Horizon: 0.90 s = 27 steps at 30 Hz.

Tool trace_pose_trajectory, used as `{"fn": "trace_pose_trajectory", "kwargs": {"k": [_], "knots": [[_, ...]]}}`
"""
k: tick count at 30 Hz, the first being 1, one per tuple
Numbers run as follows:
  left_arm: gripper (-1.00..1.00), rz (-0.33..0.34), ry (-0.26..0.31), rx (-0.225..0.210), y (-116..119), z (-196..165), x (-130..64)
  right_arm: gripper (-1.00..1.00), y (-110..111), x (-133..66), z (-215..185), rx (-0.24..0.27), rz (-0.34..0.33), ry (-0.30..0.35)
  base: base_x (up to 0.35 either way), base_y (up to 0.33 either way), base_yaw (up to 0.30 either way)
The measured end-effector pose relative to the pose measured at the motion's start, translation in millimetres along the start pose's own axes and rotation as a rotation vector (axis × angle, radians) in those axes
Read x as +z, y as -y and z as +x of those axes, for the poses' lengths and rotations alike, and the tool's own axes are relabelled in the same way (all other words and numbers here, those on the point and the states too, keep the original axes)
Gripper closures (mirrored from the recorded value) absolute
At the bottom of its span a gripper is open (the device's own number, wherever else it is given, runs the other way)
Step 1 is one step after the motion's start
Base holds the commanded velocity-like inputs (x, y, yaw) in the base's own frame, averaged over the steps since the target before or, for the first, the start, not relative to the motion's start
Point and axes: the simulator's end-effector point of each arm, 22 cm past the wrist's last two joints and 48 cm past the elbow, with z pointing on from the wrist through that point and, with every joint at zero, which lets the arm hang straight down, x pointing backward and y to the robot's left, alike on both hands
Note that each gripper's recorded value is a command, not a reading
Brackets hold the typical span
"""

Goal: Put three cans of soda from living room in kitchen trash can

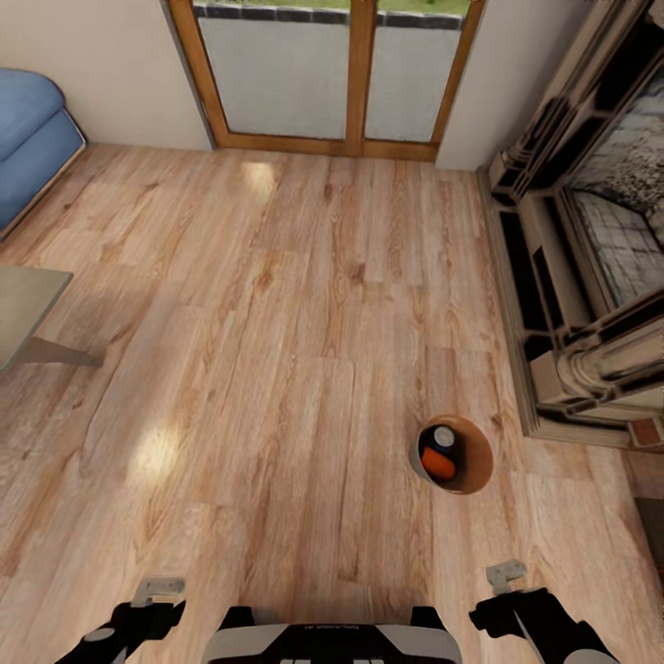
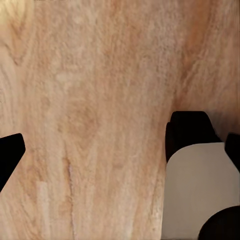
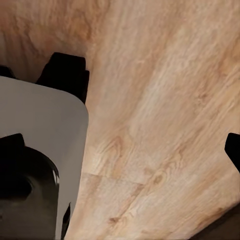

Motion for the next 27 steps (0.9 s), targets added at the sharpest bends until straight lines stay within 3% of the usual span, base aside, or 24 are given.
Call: {"fn": "trace_pose_trajectory", "kwargs": {"k": [13, 17, 19, 27], "knots": [[-1.00, 0.002, 0.027, 0.017, -1, 42, -32.9, -1.00, 16, -15.9, 45, -0.016, 0.010, 0.017, 0.000, 0.000, 0.000], [-1.00, 0.003, 0.034, 0.019, -1, 44, -40.2, -1.00, 18, -21.6, 54, 0.012, 0.008, 0.018, 0.000, 0.000, 0.000], [-1.00, 0.004, 0.039, 0.019, -1, 43, -43.9, -1.00, 21, -25.2, 57, 0.053, 0.010, 0.029, 0.000, 0.000, 0.000], [-1.00, 0.007, 0.054, 0.018, 1, 38, -57.5, -1.00, 23, -39.9, 53, 0.072, 0.014, 0.079, 0.000, 0.000, 0.000]]}}
